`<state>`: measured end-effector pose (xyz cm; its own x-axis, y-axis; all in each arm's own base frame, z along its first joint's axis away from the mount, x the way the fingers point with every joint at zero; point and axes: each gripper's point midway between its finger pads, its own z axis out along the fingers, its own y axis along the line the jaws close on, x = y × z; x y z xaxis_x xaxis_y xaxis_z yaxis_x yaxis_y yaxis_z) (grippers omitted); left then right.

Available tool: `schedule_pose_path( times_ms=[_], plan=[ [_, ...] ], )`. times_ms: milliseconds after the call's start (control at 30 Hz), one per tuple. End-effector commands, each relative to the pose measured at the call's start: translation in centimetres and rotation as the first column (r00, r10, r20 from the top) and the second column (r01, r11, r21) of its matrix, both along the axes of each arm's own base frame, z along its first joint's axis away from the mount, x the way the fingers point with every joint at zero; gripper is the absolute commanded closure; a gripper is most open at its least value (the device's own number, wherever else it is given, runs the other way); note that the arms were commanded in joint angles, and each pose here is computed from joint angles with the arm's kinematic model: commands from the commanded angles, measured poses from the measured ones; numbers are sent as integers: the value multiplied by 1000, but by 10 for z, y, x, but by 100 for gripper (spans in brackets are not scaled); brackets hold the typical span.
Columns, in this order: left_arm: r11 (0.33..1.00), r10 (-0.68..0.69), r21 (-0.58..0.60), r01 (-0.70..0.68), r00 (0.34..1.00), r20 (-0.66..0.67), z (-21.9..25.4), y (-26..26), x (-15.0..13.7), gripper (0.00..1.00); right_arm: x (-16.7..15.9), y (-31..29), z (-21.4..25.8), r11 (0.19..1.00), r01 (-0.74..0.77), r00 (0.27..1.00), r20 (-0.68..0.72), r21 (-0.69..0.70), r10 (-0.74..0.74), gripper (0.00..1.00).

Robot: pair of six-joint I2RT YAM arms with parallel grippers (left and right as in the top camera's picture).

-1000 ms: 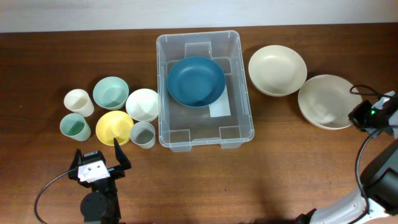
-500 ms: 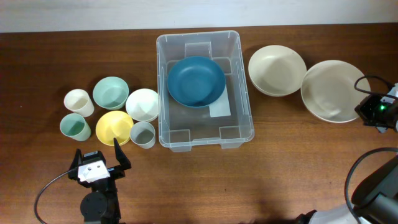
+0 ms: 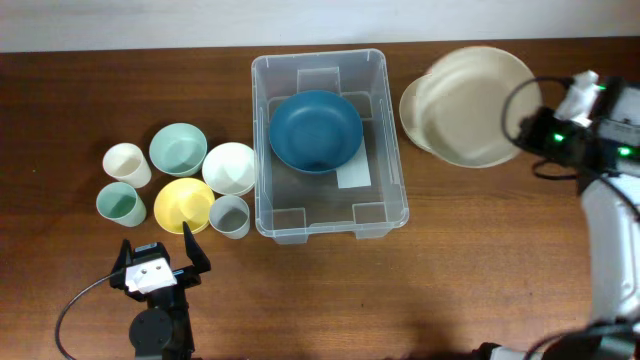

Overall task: Pack container
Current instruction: 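Lift the cream bowl with the right gripper over the container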

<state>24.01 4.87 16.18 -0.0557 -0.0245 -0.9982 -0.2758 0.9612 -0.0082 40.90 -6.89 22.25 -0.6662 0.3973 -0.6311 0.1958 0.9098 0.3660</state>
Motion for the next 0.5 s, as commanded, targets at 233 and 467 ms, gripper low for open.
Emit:
schedule_pose_path(
  times_ms=[233,467],
  plan=[
    [1000,4,-9,-4,1000,0,-1,0,0,0,20,136,31,975,-188,972,121,-114,202,96],
    [1000,4,-9,-4,1000,0,-1,0,0,1,38,216,14,940,-249,944,160,-232,289,96]
  ],
)
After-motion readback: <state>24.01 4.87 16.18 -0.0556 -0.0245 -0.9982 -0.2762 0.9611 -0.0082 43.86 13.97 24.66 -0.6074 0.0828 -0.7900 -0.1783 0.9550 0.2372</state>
